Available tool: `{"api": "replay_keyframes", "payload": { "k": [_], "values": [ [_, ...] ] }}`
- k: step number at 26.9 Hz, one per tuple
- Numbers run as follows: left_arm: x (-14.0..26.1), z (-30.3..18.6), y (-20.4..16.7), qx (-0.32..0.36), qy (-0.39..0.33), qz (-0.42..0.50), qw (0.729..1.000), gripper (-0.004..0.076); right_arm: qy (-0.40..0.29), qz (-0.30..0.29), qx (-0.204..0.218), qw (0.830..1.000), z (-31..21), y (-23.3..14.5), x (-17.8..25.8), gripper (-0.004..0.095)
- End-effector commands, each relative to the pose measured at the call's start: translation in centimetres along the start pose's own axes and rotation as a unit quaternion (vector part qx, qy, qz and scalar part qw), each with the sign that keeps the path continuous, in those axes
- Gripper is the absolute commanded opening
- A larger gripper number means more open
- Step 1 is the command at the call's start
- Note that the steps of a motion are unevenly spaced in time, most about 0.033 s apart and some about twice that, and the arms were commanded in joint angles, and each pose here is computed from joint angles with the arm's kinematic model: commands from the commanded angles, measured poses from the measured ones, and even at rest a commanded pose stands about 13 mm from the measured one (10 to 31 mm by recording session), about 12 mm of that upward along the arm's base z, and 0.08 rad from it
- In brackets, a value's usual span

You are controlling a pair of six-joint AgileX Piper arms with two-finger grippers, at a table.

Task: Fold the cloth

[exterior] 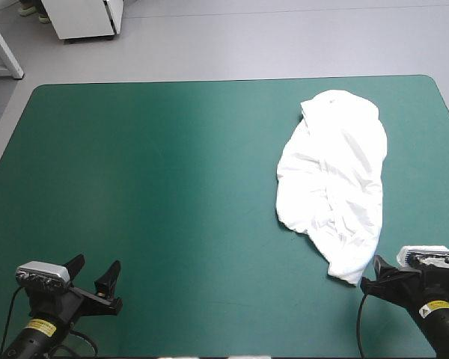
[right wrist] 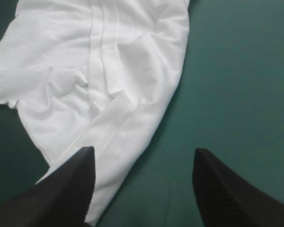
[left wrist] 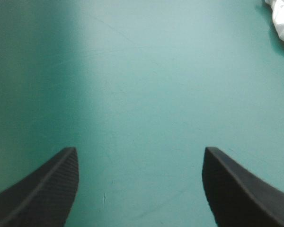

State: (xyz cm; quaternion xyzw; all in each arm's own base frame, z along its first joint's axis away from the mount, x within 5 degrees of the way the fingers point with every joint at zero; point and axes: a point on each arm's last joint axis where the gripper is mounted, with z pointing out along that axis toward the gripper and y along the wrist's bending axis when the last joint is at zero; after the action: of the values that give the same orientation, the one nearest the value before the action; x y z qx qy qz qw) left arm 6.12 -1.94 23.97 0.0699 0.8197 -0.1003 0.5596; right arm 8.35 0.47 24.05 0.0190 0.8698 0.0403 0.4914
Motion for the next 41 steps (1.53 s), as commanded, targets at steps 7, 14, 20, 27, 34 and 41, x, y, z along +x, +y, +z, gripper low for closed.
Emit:
{"api": "replay_keyframes", "payload": {
  "k": [7,14,20,27,34,41],
  "values": [
    [-3.4,-0.2,-0.2,0.003,-0.03,-0.019,0.999,0.0528,-0.065,-0.028,0.0,0.997,-1.5,0.5,-6.5,0.0587],
    [-6.4,1.8,-0.4,0.015,0.074,-0.03,0.997,0.0527,0.03,-0.021,-0.017,0.999,1.0,1.4,-16.0,0.0592],
    [-9.9,2.6,-0.8,0.029,0.122,-0.032,0.992,0.0527,0.123,-0.012,-0.032,0.992,6.1,1.9,-21.4,0.0593],
    [-12.0,2.5,-0.9,0.03,0.1,-0.027,0.994,0.0527,0.149,-0.051,-0.045,0.986,12.3,4.1,-24.9,0.0593],
    [-12.0,2.1,-1.1,0.036,0.128,-0.03,0.991,0.0527,0.224,-0.082,-0.022,0.971,20.2,7.4,-25.9,0.0594],
    [-11.9,2.0,-1.1,0.039,0.139,-0.03,0.989,0.0527,0.245,-0.066,-0.023,0.967,28.8,8.3,-25.1,0.0595]
  ]
}}
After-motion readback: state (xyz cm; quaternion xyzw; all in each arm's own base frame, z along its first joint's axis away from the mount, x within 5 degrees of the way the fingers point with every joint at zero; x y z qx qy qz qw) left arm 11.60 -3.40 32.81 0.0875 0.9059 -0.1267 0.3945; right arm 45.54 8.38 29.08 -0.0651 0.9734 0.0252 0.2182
